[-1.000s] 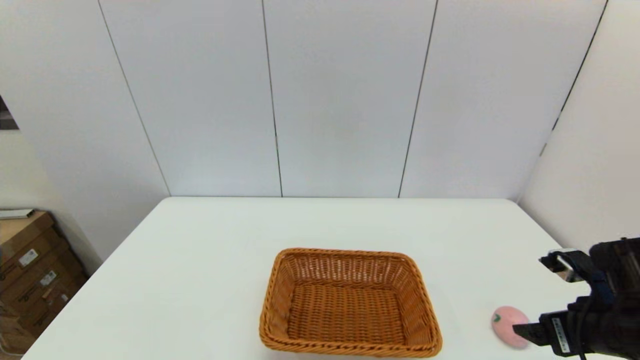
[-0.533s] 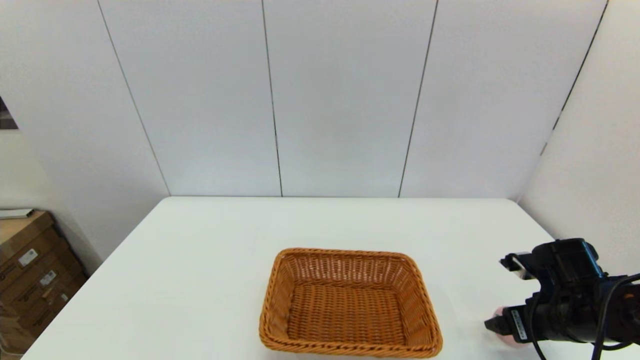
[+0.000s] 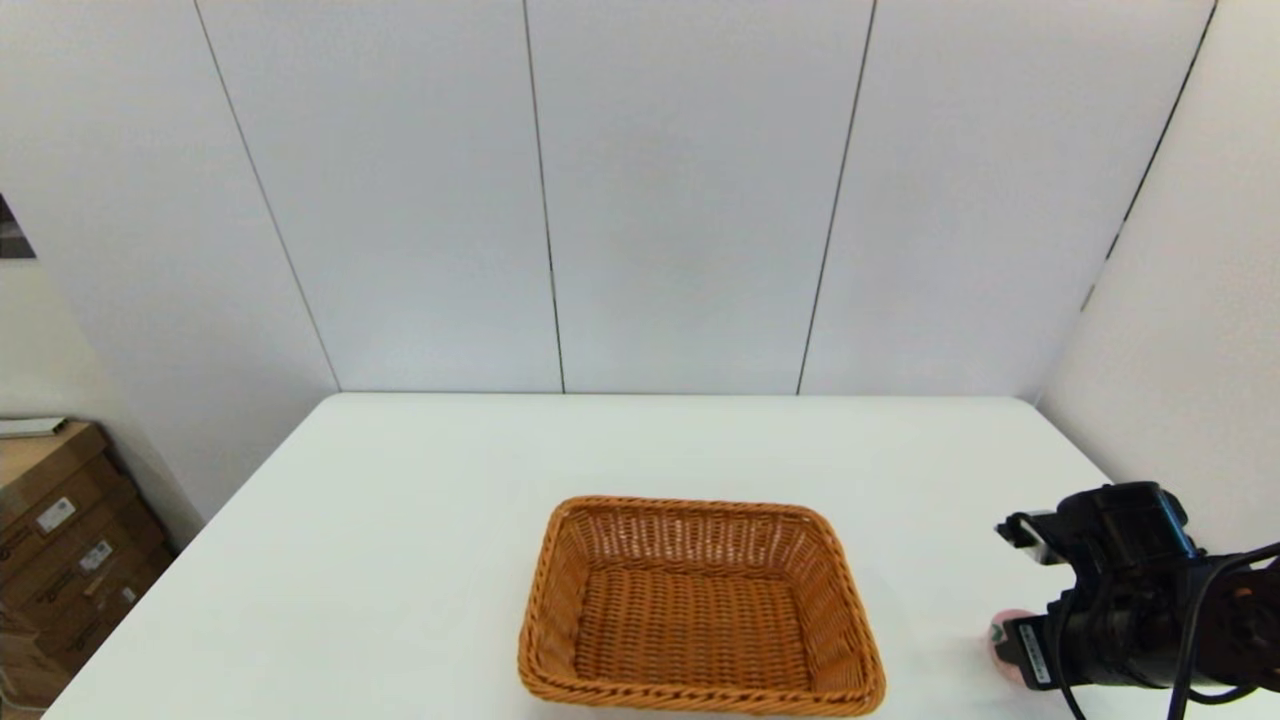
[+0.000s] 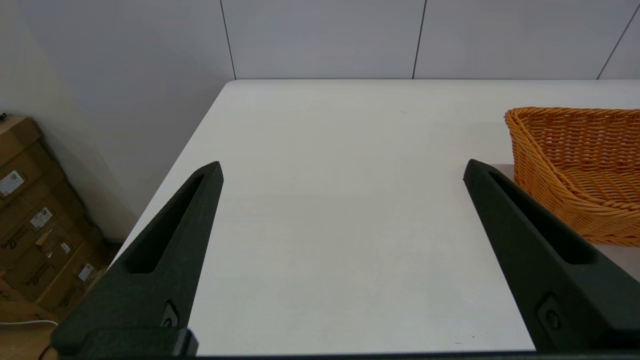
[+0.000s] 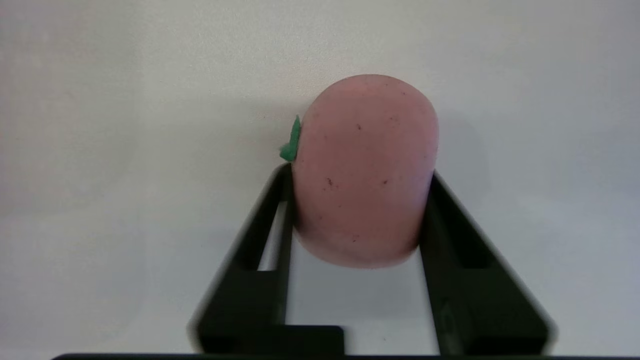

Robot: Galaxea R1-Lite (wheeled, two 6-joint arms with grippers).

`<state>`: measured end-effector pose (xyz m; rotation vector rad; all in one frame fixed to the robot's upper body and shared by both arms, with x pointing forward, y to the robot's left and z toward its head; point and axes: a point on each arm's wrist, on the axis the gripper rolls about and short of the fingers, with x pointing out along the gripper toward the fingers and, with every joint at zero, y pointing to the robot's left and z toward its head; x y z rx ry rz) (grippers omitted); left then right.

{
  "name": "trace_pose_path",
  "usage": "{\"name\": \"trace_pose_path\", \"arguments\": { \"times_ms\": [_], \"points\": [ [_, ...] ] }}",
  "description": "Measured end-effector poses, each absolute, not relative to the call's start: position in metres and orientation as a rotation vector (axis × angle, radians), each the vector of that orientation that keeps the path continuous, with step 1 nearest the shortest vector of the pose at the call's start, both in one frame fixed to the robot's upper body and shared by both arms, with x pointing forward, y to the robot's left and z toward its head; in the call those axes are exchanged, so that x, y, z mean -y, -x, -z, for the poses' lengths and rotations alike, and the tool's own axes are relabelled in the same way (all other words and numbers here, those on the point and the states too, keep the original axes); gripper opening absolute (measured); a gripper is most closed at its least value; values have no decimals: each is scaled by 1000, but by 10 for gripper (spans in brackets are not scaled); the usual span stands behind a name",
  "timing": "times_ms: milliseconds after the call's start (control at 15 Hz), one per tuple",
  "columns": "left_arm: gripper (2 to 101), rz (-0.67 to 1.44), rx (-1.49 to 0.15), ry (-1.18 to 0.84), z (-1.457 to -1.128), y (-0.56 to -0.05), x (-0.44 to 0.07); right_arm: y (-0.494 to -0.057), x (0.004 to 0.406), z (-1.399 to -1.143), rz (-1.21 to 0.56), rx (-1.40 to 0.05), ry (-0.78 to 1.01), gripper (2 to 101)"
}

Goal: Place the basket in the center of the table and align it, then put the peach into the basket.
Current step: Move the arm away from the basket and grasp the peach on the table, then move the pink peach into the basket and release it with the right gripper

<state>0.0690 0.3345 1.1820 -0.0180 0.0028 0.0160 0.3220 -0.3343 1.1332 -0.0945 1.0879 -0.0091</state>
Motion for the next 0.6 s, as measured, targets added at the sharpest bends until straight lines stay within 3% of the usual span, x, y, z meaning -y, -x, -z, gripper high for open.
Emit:
{"name": "trace_pose_path", "arguments": {
  "times_ms": [67, 133, 400, 600],
  "points": [
    [977, -16, -3, 18, -1182, -69, -335, -321, 335, -1137, 10, -1072, 94, 91],
    [977, -16, -3, 18, -1182, -69, -334, -319, 335, -1142, 11, -1053, 93, 50],
    [978, -16, -2, 22, -1182, -69, -335, -314, 330, -1181, 6, -879, 77, 50],
    [978, -17, 0, 23, -1182, -69, -335, -312, 294, -1223, -116, -691, 48, 50]
  ]
}}
